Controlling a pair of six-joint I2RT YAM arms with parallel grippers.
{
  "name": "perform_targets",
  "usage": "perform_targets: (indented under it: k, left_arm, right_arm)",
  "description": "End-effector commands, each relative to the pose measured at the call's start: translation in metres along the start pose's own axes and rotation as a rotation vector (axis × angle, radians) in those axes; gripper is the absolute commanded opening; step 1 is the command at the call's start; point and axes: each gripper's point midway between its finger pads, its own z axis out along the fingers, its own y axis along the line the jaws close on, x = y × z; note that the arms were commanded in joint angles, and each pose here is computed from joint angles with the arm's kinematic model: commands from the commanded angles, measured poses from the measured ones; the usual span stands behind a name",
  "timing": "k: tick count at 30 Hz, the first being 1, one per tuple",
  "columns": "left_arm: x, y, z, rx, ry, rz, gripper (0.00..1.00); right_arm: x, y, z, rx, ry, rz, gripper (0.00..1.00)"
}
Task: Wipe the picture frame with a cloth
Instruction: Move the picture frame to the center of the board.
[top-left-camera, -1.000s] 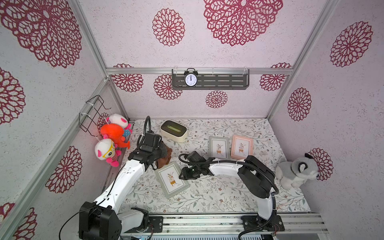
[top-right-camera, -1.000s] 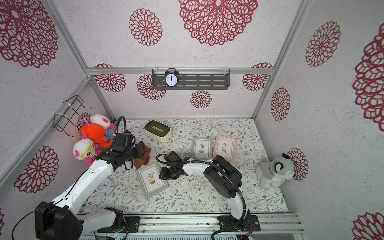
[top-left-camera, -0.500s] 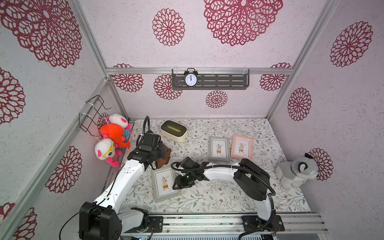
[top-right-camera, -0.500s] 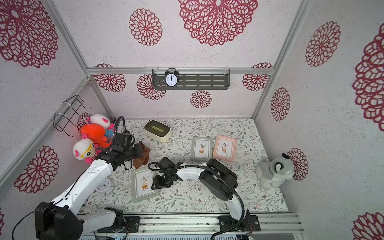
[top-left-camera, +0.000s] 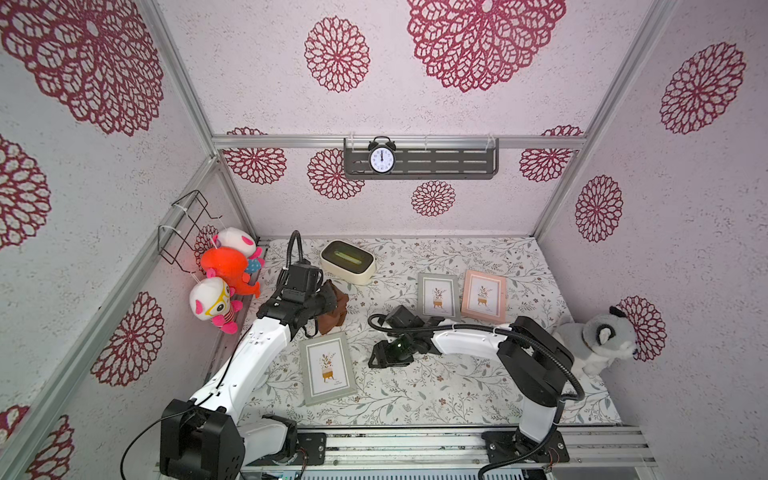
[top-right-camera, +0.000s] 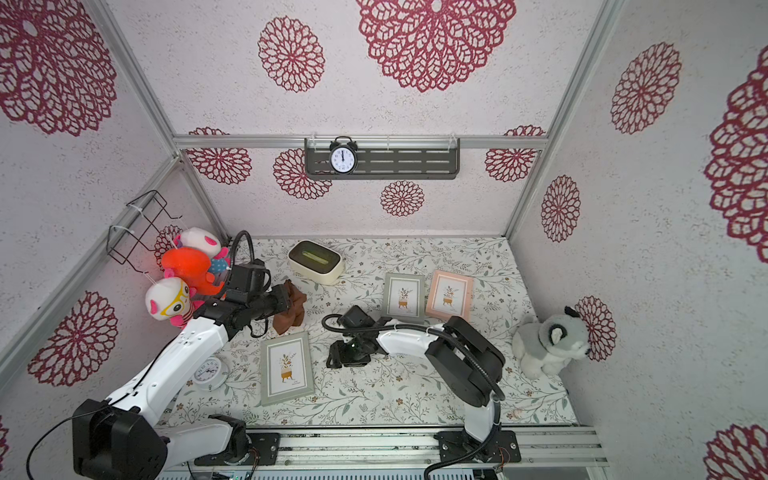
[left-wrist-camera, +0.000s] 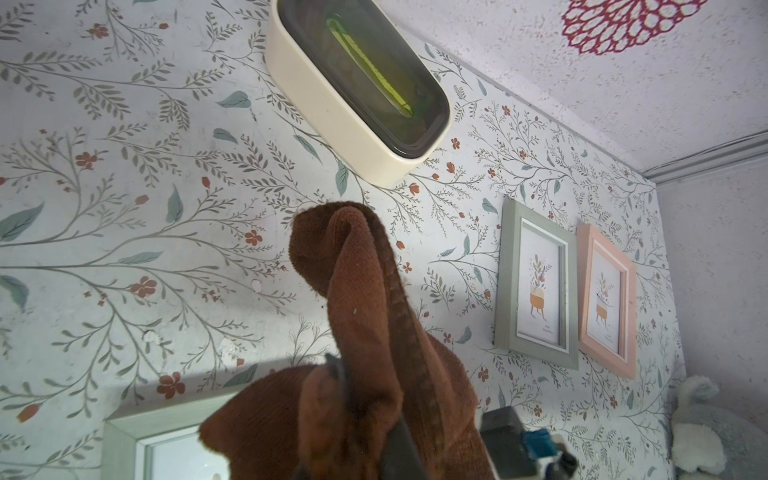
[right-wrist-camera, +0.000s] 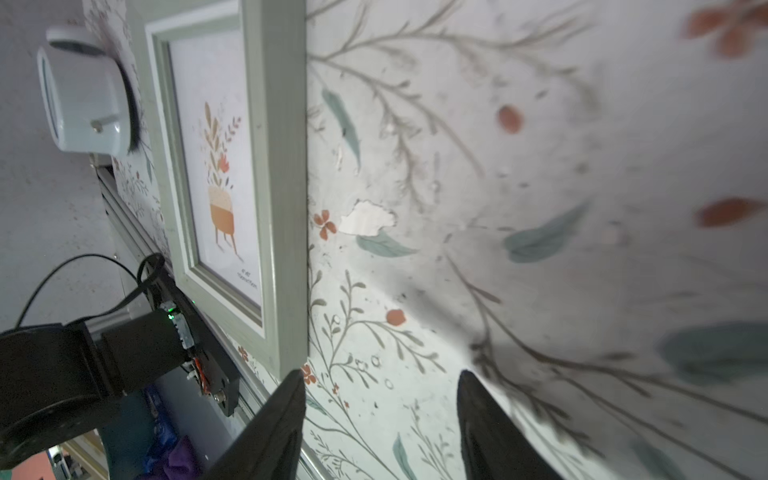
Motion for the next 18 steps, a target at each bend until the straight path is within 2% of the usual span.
perform_targets:
  k: [1,8,13,18]
  left_arm:
    - [-0.009,-0.035,0.004,0.103,-0.022,0.017,0.0]
    - [0.007,-0.073,0.021,0.223,0.02,0.02,0.0]
    - [0.016,-0.093,0.031,0.356,0.038,-0.04,0.0]
    - [0.044,-0.115,0.052,0.472,0.11,-0.094,0.0]
  right_arm:
    - [-0.009,-0.003,-0.03,0.03,-0.083,-0.018,0.63]
    - [-0.025,-0.019,-0.073,0.031,-0.232,0.012,0.73]
    - [-0.041,-0.016,-0.112,-0.039,-0.38,0.011,0.89]
    - [-0.039,-0.036,-0.13,0.002,-0.404,0.045,0.94]
